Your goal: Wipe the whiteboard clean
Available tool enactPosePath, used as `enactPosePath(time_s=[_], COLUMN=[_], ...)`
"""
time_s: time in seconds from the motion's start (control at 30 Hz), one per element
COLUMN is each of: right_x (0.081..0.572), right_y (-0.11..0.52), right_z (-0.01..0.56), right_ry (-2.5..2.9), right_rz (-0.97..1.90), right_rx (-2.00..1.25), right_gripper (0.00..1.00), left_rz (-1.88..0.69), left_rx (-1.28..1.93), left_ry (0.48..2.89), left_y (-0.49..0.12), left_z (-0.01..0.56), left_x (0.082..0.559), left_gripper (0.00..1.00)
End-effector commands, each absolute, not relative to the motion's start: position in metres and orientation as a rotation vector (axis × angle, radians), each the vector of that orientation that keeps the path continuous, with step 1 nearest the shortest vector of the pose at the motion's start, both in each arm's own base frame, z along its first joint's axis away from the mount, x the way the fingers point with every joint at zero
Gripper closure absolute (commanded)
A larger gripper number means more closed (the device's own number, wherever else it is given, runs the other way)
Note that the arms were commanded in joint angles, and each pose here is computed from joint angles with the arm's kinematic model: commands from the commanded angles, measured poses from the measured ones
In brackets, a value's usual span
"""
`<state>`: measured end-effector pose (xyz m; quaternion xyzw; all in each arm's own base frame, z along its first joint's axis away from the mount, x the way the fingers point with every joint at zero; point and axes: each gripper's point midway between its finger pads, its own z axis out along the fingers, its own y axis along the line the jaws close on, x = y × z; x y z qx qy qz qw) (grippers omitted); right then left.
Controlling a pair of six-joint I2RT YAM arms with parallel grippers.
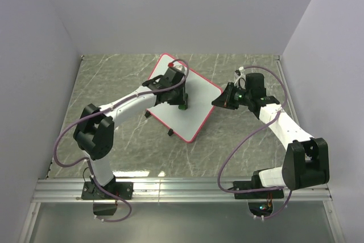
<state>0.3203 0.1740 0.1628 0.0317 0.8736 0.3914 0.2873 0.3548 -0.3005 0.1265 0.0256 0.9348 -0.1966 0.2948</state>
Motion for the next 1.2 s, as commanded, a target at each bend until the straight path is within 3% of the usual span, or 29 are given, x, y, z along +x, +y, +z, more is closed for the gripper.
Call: enactPosePath(time_s=[0.0, 0.13, 0.47, 0.77, 1.17], right_x=[0.326, 0.325, 0.322, 0.322, 0.322], right_y=[0.184, 0.183, 0.183, 0.184, 0.184], right_z=[0.185, 0.184, 0.183, 0.182, 0.178], right_ry=[2.273, 2.276, 2.279, 2.281, 2.289], right_rz=[1.068, 1.062, 1.066, 1.069, 1.066], right_rx=[-0.004, -0.006, -0.006, -0.01, -0.003], right_gripper=[1.0, 1.0, 1.0, 1.0, 1.0], left_rz=[-0.634, -0.603, -0.435, -0.372, -0.56], left_rx=[0.151, 0.147, -0.101, -0.228, -0.194], left_ry=[2.469, 2.474, 2.564, 2.568, 2.469], left_y=[-0.349, -0.337, -0.214, -0.155, -0.189], left_z=[0.137, 0.132, 0.07, 0.06, 0.116], left_x=[0.344, 0.354, 0.394, 0.415, 0.432], left_gripper=[1.0, 1.0, 1.0, 1.0, 1.0])
